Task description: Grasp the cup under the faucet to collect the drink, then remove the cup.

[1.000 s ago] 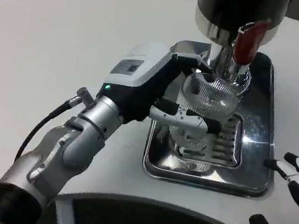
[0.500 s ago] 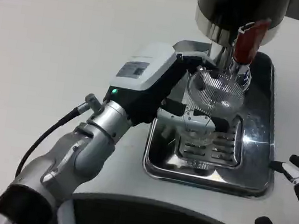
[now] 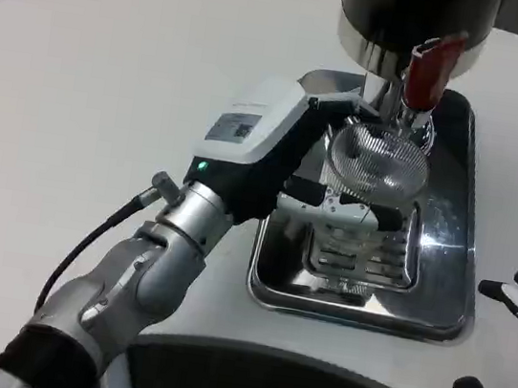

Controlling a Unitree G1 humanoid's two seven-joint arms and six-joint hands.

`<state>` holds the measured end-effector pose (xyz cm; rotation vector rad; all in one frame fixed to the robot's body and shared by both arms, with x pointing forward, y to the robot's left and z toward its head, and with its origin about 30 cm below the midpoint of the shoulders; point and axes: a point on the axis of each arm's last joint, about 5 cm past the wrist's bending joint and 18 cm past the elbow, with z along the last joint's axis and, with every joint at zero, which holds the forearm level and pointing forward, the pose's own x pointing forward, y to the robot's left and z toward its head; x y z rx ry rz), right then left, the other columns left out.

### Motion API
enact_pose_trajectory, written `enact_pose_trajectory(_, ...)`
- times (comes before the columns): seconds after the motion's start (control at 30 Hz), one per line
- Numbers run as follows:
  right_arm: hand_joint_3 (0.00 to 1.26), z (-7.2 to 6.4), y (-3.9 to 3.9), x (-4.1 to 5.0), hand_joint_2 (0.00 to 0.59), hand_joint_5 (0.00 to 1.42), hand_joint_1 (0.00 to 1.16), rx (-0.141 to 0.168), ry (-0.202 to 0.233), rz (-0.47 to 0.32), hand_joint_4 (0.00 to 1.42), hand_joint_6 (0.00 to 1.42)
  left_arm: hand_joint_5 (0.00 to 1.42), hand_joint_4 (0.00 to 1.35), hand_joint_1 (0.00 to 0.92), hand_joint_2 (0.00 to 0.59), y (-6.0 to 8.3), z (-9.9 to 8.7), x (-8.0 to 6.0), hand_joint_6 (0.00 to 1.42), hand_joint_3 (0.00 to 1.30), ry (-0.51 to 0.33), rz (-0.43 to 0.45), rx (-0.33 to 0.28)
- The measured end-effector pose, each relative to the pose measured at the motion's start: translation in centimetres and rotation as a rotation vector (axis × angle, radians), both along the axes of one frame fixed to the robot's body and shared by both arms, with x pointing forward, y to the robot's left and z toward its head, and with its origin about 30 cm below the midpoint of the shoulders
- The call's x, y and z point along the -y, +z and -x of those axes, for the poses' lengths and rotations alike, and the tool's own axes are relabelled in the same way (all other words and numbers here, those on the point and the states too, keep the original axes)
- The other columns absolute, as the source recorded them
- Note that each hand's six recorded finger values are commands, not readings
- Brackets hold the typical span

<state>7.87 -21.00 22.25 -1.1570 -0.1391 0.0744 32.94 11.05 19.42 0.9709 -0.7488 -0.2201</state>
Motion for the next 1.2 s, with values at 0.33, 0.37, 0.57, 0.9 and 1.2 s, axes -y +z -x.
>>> enact_pose_trajectory(0.33,0.12,0.01,0.03,0.04,0.431,0.0,0.36,0.001,0.001,-0.002,0.0,0.0,1.09,0.78,0.309,0.027,0.08,-0.1,-0.02,1.42,0.68,0.013,-0.002,0.0)
enact_pose_trajectory(0.37,0.12,0.01,0.03,0.04,0.431,0.0,0.36,0.0,0.002,-0.004,0.0,0.0,1.07,0.74,0.282,0.04,0.09,-0.12,-0.02,1.42,0.66,0.016,-0.002,0.0)
enact_pose_trajectory(0.57,0.12,0.01,0.03,0.06,0.431,0.0,0.36,0.0,0.006,-0.011,0.0,0.0,0.93,0.6,0.21,0.058,0.08,-0.17,-0.07,1.38,0.53,0.026,-0.003,-0.005)
enact_pose_trajectory(0.9,0.12,0.0,0.02,0.05,0.431,0.0,0.36,0.0,0.006,-0.011,0.0,0.0,0.87,0.55,0.198,0.073,0.31,-0.24,-0.02,1.35,0.5,0.025,-0.003,0.002)
enact_pose_trajectory(1.2,0.12,-0.12,0.06,0.01,0.431,0.0,0.36,0.006,0.013,-0.011,0.0,0.0,0.82,0.46,0.16,0.067,0.46,-0.22,-0.03,1.31,0.39,0.021,0.004,0.009)
